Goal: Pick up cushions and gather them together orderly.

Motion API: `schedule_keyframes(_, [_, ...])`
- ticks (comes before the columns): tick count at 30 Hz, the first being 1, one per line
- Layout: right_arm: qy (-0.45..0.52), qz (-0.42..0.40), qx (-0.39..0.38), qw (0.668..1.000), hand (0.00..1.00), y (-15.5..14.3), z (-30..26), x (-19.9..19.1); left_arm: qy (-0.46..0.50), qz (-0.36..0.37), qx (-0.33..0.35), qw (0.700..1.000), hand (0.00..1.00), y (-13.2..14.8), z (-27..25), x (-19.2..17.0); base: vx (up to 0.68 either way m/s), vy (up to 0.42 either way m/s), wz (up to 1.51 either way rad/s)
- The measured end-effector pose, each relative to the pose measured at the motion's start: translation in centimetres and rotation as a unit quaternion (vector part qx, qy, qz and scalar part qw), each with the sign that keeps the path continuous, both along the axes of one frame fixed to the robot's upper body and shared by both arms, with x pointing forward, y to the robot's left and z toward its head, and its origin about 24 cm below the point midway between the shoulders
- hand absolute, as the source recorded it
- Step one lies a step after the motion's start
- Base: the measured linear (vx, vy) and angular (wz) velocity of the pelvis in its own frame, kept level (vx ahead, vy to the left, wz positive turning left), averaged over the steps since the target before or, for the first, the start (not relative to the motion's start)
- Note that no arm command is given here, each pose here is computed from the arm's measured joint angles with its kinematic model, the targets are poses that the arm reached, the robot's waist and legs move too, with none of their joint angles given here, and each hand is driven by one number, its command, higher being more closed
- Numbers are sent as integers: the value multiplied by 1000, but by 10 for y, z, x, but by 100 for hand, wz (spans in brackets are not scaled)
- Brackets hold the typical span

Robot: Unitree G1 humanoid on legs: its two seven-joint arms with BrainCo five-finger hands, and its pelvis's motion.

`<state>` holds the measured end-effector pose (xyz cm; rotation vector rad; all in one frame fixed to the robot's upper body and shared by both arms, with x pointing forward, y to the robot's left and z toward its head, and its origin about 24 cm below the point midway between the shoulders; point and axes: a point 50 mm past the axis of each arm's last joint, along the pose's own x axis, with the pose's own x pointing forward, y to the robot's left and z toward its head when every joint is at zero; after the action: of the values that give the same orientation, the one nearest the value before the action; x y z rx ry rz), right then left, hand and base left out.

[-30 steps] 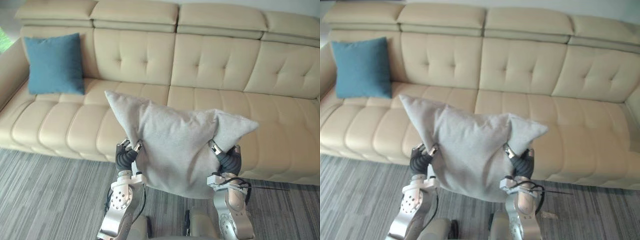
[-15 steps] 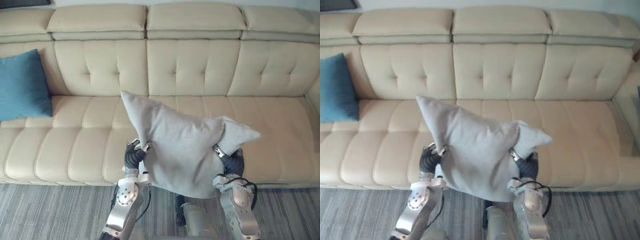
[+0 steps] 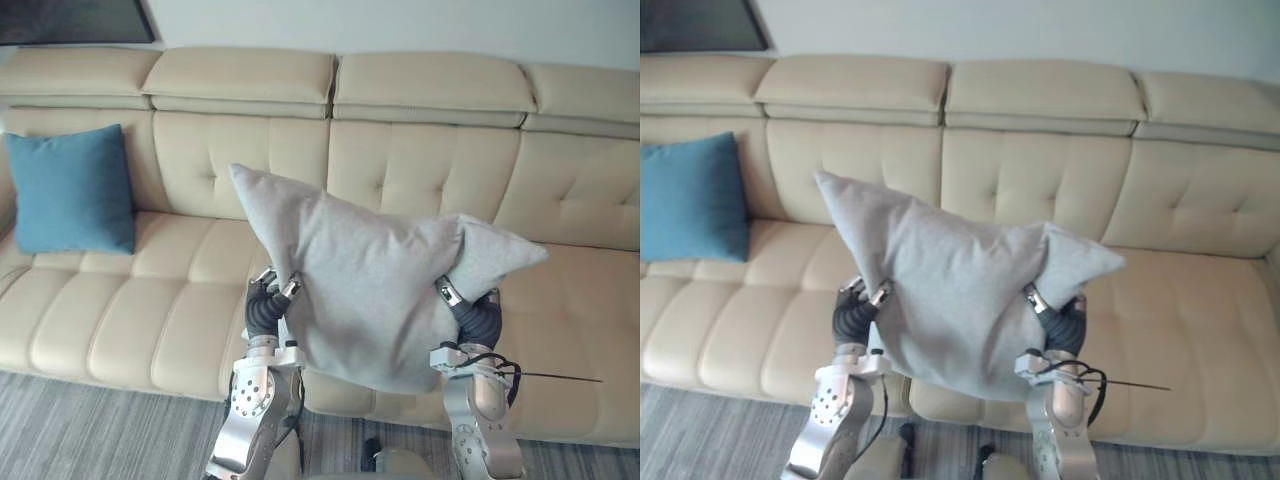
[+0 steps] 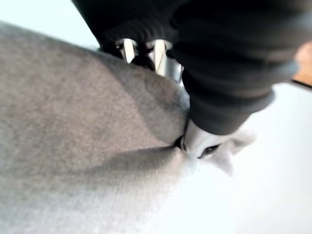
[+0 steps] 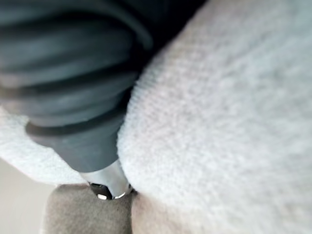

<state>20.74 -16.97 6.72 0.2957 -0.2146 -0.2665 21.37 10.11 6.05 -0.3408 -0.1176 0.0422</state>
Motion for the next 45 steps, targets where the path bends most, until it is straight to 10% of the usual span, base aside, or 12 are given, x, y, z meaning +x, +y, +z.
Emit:
schedule_keyframes(17, [-146, -74, -98, 982, 100, 29, 87, 90, -129, 93, 53, 986, 100, -5, 67, 69, -32, -20, 3])
schedule_keyframes(26, [-210, -164, -179, 947, 100, 37, 191, 154, -289, 204, 174, 919, 100, 21, 185, 133, -153, -10, 6])
schedule_keyframes(37, [-235, -239, -243, 910, 100, 33, 297, 175, -268, 284, 281, 877, 100, 40, 248, 179, 18, 1, 6])
schedule_keyframes(38, [-241, -244, -250, 906, 0, 32, 304, 174, -269, 285, 288, 874, 0, 40, 253, 180, 39, 16, 1])
schedule_keyframes(45, [-246, -274, -251, 895, 0, 15, 329, 169, -281, 297, 267, 873, 0, 53, 272, 179, 70, 21, -9])
